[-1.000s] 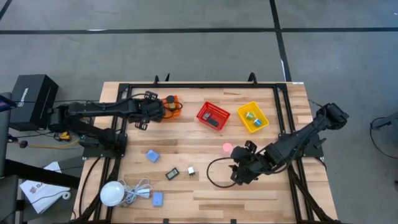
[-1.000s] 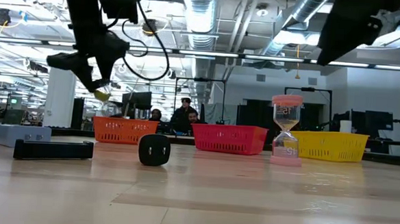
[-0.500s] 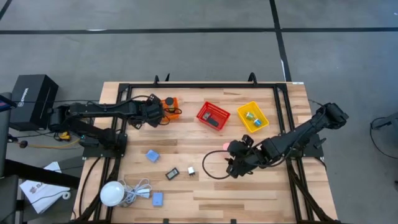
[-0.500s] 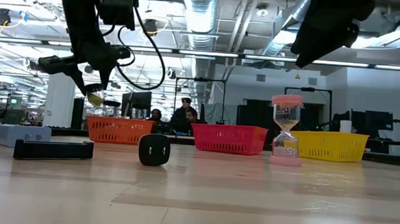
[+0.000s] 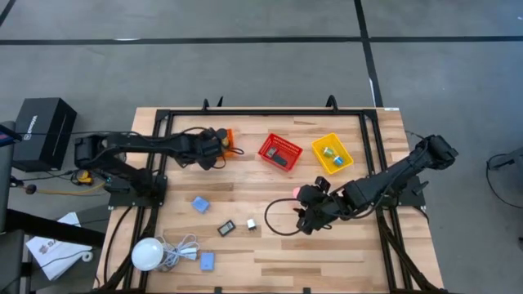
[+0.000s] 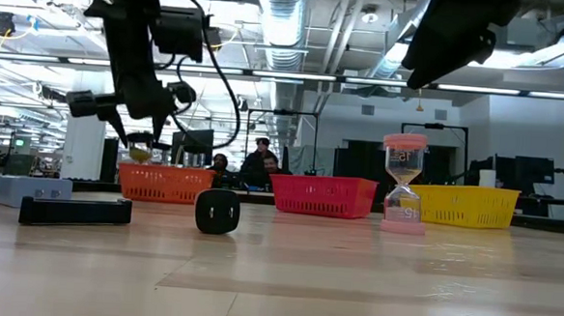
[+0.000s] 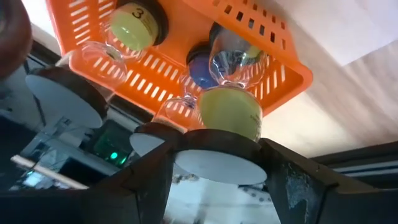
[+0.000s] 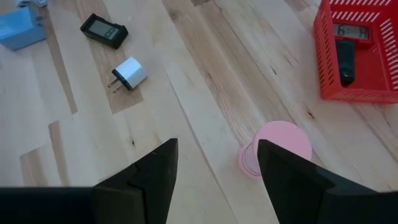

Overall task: Pick & Place Office items
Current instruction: Put the green hourglass into the orange bin, then put the black digital clock into the red bin

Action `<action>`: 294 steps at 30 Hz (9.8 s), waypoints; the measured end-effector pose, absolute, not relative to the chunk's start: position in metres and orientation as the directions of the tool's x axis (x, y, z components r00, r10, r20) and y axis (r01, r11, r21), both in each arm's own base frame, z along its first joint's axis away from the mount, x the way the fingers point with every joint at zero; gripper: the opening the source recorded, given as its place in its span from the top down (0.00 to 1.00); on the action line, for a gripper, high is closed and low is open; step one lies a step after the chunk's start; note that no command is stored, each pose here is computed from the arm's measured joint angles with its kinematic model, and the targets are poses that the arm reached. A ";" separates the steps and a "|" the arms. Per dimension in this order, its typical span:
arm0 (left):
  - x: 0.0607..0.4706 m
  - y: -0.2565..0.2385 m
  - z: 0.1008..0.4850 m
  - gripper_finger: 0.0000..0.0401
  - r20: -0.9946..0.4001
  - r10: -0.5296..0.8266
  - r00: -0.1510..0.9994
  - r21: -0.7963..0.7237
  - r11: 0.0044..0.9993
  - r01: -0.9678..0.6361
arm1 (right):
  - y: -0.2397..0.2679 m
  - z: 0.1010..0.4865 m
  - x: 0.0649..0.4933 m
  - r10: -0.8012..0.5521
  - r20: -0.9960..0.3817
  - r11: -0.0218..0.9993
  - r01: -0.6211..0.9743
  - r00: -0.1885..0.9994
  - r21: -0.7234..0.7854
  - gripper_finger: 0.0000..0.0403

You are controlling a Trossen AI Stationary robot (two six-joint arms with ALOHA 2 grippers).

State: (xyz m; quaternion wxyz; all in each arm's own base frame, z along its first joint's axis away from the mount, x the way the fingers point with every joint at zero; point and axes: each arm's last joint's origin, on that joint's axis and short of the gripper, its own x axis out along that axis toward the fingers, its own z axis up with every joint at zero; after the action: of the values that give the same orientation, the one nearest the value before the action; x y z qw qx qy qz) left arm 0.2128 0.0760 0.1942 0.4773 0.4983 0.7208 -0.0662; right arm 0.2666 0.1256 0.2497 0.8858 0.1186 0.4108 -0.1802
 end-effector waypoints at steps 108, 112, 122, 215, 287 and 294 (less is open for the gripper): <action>0.264 -0.144 0.179 0.38 -0.805 0.101 0.585 -0.154 0.916 -0.370 | 0.086 0.254 0.290 -0.267 -0.735 0.918 0.396 0.624 0.002 0.47; 0.263 -0.152 0.162 0.40 -0.835 0.112 0.539 -0.151 0.895 -0.419 | 0.085 0.248 0.288 -0.272 -0.744 0.918 0.396 0.610 -0.010 0.47; 0.256 -0.153 0.151 0.40 -0.885 0.130 0.447 -0.109 0.875 -0.471 | 0.085 0.238 0.285 -0.275 -0.754 0.919 0.394 0.597 -0.023 0.47; 0.273 -0.134 0.113 0.44 -0.856 0.137 0.499 -0.050 0.938 -0.344 | 0.091 0.240 0.285 -0.253 -0.740 0.933 0.359 0.623 -0.016 0.47; 0.359 0.118 0.142 0.54 -0.432 0.389 0.814 0.074 0.914 -0.398 | 0.093 0.240 0.285 -0.250 -0.735 0.926 0.378 0.631 0.010 0.47; 0.359 0.116 0.142 0.51 -0.438 0.384 0.813 0.072 0.916 -0.394 | 0.093 0.240 0.285 -0.249 -0.735 0.926 0.378 0.631 0.010 0.47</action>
State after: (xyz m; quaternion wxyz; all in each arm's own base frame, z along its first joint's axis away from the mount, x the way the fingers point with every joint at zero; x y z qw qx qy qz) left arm 0.3593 0.1161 0.1417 0.9520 -0.0111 0.2277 0.2044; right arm 0.2853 0.0933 0.2402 0.8993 0.0819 0.3926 -0.1744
